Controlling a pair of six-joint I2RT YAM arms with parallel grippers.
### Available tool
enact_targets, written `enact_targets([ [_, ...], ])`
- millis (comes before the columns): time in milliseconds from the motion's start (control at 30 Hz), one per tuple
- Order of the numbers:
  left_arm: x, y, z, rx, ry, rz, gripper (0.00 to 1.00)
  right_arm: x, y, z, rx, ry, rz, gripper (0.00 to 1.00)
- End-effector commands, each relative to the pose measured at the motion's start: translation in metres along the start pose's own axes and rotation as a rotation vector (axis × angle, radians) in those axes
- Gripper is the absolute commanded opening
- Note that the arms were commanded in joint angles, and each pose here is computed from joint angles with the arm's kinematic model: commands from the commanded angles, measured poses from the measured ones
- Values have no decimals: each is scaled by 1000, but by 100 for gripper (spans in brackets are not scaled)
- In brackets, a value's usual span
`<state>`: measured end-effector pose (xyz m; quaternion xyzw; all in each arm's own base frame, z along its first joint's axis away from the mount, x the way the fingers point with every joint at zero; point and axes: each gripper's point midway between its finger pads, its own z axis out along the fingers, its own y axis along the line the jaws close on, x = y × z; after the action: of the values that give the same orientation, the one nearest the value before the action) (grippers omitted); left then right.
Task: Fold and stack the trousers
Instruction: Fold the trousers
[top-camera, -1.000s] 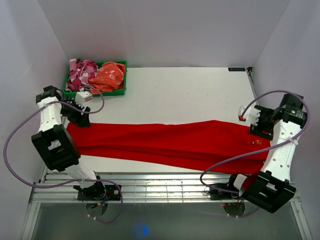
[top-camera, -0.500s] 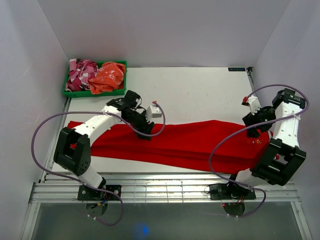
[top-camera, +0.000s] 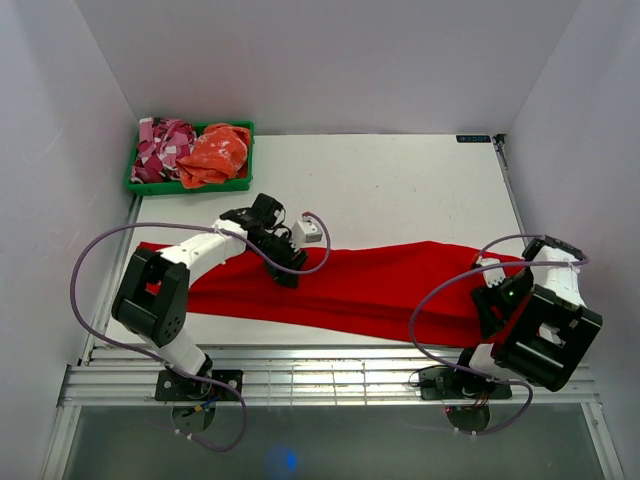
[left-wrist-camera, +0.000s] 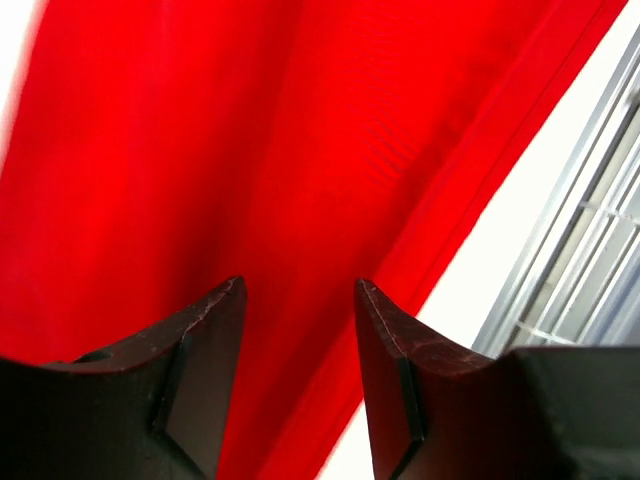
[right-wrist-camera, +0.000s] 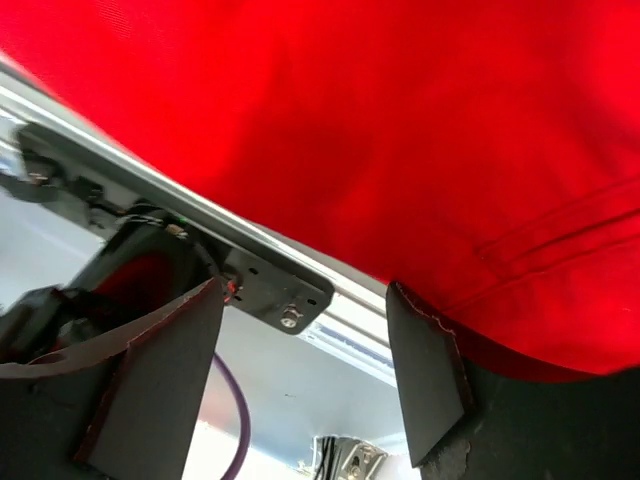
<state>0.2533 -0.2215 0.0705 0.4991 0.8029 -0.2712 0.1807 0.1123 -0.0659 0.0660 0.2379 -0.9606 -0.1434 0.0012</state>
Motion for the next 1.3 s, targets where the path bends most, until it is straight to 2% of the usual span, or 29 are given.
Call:
enact_targets([
  [0,8,1,-24,-61,-24,-68,57,10,-18,13,61,63,8,70],
  [133,15,19,-60,-89,-105,-277,57,19,-29,33,58,128,23,66],
  [267,37,62,-114,-221,-198,-454,58,37,-44,42,117,237,-13,62],
  [400,80,93,-142,-392,-147,-547,61,50,-64,51,215,309,-100,64],
  [500,118,112,-148,-464,-83,-656,63,44,-79,54,280,311,-108,66],
  [567,144,118,-138,-441,-21,-742,63,32,-89,51,315,294,-96,66],
  [733,168,136,-118,-418,48,-834,62,-18,-115,48,391,245,-70,68],
  [767,172,140,-109,-393,62,-869,61,-40,-127,38,429,207,-74,68],
  [900,165,170,-101,-385,29,-904,60,-87,-151,29,439,132,-39,68],
  [1033,142,205,-113,-410,-43,-885,60,-125,-163,14,451,68,-73,68],
  [1100,129,203,-115,-366,-68,-873,60,-139,-157,0,424,36,-114,67],
  [1200,109,190,-132,-329,-115,-761,59,-150,-127,-24,350,-57,-244,65],
  [1267,99,177,-146,-328,-132,-661,60,-170,-91,-38,230,-202,-350,65],
])
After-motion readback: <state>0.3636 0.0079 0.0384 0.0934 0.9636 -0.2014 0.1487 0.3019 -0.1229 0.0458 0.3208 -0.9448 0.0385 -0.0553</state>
